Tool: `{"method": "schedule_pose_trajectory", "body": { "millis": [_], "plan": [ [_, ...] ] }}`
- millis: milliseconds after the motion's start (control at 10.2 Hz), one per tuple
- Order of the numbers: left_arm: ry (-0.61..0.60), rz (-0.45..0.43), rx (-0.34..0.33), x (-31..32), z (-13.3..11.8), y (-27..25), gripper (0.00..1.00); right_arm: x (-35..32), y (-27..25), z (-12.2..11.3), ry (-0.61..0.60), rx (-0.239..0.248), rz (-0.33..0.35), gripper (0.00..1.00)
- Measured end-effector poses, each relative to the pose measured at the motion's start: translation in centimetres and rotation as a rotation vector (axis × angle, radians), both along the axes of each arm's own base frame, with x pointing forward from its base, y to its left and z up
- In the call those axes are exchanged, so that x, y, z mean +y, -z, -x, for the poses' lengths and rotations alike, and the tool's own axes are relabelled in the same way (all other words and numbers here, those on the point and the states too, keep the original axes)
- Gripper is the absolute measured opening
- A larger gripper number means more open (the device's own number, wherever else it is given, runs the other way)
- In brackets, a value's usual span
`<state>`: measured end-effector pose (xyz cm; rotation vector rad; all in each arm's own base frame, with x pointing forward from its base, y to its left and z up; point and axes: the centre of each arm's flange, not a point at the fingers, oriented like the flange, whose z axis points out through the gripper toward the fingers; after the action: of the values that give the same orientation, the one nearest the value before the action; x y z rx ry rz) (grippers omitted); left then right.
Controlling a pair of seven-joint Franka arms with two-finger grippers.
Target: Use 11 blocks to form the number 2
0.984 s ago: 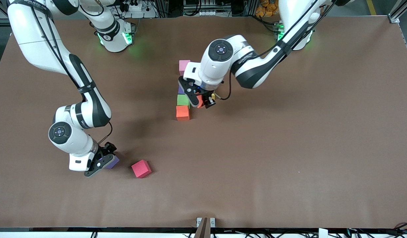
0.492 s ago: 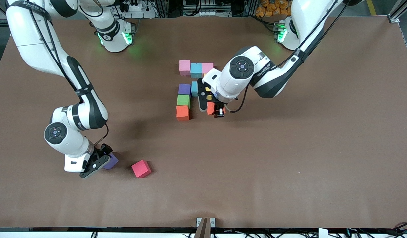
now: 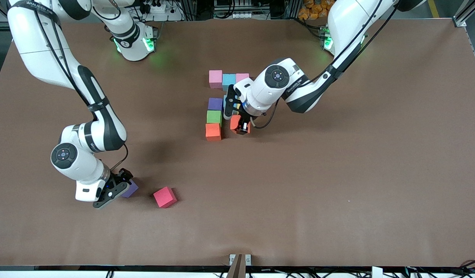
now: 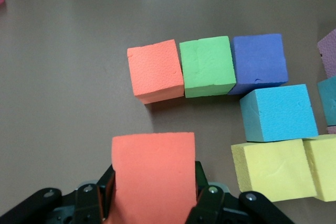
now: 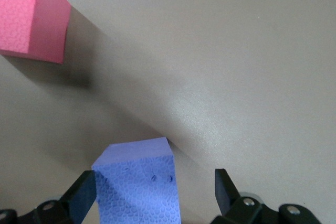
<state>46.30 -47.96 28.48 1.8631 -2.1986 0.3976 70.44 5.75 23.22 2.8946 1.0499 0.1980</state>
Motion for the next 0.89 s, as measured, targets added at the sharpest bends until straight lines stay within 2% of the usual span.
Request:
{"method": "schedule_pose_trajectory", "body": {
  "millis": [886],
  "plan": [
    [-0.027, 0.165, -0.044, -0.7, 2.0, 6.1, 0.57, 0.1, 1.9, 0.8, 0.006, 0.037, -0.008, 1.00]
  ]
}}
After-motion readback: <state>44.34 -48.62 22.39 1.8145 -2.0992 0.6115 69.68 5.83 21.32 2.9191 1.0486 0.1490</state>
